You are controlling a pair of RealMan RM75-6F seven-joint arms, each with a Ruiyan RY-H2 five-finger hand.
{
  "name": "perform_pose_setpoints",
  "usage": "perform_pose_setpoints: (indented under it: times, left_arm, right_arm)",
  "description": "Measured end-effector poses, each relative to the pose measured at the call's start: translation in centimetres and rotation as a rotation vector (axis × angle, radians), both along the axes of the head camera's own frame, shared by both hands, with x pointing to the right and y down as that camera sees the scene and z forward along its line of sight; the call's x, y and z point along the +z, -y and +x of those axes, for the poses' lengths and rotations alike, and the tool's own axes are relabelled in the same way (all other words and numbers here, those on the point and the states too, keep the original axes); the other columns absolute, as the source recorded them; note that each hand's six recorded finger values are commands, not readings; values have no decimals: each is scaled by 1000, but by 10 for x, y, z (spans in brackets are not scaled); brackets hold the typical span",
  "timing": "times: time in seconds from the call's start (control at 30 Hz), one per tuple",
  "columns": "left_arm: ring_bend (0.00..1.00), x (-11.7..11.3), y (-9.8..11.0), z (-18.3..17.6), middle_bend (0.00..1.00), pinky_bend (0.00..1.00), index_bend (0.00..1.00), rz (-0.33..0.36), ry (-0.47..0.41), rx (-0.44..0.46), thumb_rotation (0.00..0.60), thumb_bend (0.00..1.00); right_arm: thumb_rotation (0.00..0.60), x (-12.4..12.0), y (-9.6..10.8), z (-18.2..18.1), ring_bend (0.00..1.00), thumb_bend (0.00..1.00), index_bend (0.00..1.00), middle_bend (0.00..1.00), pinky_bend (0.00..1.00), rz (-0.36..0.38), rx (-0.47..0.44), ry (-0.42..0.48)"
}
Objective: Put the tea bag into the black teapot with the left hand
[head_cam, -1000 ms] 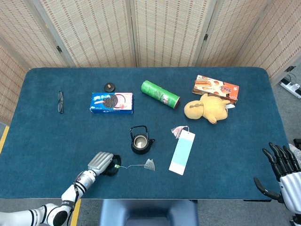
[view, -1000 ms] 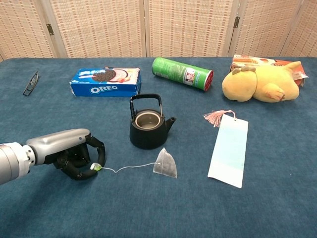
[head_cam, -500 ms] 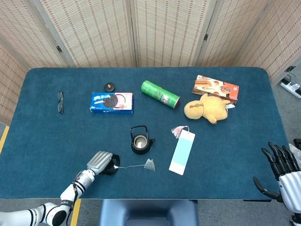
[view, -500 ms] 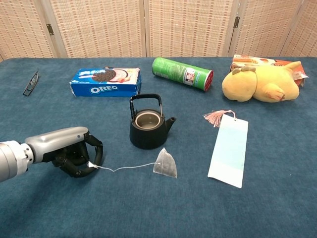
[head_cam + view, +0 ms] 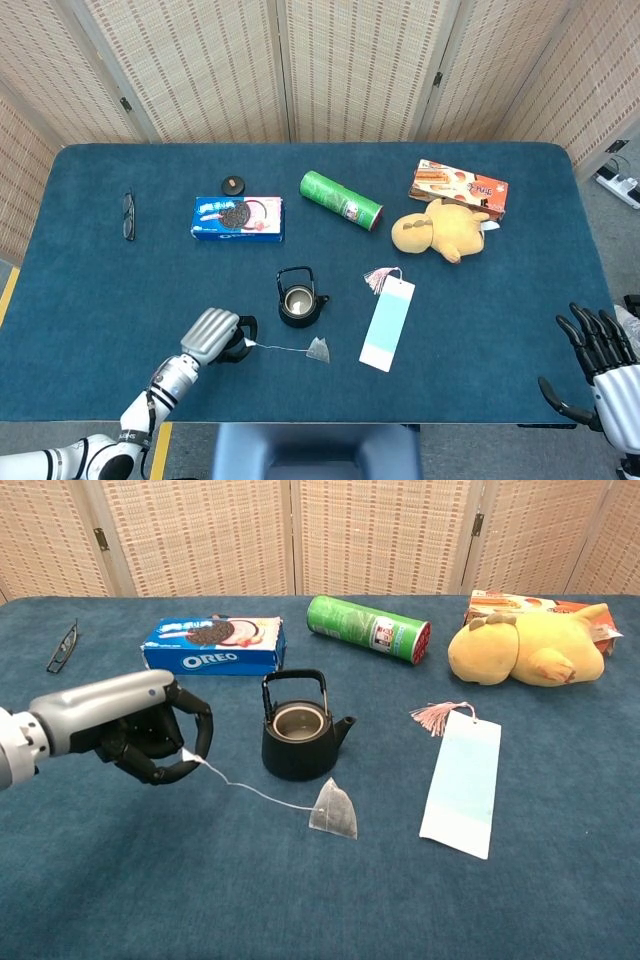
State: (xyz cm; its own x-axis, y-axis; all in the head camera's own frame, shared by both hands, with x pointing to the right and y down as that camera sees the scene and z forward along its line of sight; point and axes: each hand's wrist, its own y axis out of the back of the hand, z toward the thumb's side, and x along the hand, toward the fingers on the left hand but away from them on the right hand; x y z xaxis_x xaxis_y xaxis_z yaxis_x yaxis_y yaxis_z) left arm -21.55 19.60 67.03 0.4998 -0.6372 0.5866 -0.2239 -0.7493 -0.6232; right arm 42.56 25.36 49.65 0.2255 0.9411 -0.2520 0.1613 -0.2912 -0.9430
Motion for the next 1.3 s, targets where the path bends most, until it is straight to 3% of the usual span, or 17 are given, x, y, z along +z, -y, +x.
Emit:
perform_pose_setpoints:
  times: [0.3, 0.6, 0.93, 1.3]
  left_arm:
    - [1000, -53, 39, 36, 1000, 1000, 633, 141, -1, 47, 600, 566]
    - [1000, -86, 77, 60, 1000, 1000, 632, 213, -29, 45, 600, 573]
    - [1000, -103, 111, 62, 1000, 1000, 634, 253, -41, 13, 600, 583]
    - [1000, -93, 122, 65, 1000, 1000, 625, 247, -24, 44, 600, 587]
  right_arm:
    - [416, -4, 8, 13, 0, 393, 0, 0, 0, 5, 53, 22]
    - [415, -5, 15, 22, 0, 394, 0, 0, 0, 5, 87, 26]
    - [415, -1, 20, 27, 0, 394, 0, 0, 0, 3, 122, 4]
    - [416, 4, 26, 29, 0, 394, 0, 0, 0, -4, 148, -18]
